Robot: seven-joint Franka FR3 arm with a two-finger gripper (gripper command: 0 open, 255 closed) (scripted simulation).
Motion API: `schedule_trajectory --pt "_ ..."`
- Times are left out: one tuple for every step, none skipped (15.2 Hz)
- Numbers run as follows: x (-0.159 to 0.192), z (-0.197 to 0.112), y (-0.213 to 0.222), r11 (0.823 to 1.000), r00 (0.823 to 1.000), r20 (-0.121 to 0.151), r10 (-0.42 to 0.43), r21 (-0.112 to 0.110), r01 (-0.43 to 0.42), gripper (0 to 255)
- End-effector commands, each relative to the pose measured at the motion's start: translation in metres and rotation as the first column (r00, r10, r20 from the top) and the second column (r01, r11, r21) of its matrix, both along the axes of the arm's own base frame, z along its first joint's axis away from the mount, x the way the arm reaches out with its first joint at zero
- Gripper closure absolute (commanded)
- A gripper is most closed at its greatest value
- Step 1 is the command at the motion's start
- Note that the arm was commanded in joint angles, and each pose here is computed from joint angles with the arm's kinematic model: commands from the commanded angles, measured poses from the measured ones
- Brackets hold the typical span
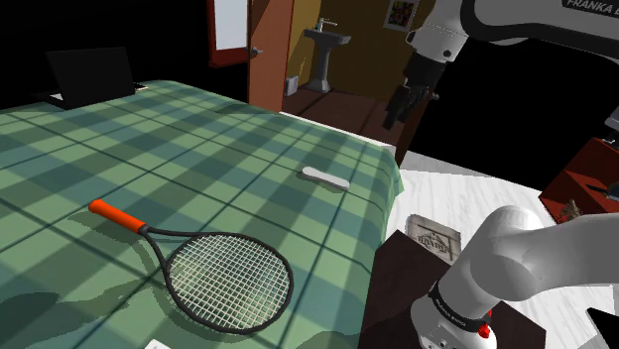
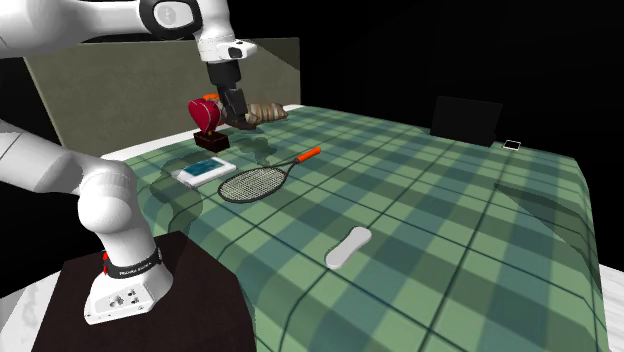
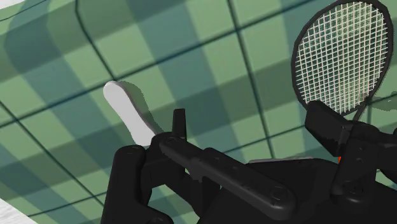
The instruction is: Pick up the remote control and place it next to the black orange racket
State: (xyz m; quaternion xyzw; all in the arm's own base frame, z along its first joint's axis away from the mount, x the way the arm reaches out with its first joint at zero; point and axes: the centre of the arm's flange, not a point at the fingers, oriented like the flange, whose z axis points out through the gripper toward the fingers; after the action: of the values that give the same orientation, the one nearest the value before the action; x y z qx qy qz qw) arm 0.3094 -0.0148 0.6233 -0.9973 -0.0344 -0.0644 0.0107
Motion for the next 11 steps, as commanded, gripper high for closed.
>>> schedule_trajectory --pt "0.000 0.000 0.000 1.000 1.000 0.000 0.000 0.000 0.000 0" --pt "0.008 -0.009 -0.006 1.000 1.000 -0.003 0.008 -0.001 -0.008 0" --pt "0.016 -0.019 -0.012 1.000 1.000 -0.006 0.016 -0.001 -0.016 0" --pt "0.023 -0.028 -0.017 1.000 1.000 -0.010 0.025 -0.002 -0.025 0" --pt "0.031 -0.038 -0.023 0.999 0.999 -0.013 0.033 -0.002 -0.033 0" --pt "0.039 -0.047 -0.028 0.999 0.999 -0.016 0.041 -0.003 -0.041 0" --pt "0.047 -0.057 -0.034 0.999 0.999 -0.019 0.049 -0.003 -0.049 0" --pt "0.055 -0.066 -0.039 0.998 0.998 -0.022 0.057 -0.004 -0.057 0" --pt "0.063 -0.076 -0.045 0.998 0.998 -0.025 0.066 -0.004 -0.066 0" --pt "0.070 -0.085 -0.050 0.997 0.997 -0.029 0.074 -0.005 -0.074 0" --pt "0.078 -0.095 -0.055 0.997 0.996 -0.032 0.082 -0.005 -0.082 0"
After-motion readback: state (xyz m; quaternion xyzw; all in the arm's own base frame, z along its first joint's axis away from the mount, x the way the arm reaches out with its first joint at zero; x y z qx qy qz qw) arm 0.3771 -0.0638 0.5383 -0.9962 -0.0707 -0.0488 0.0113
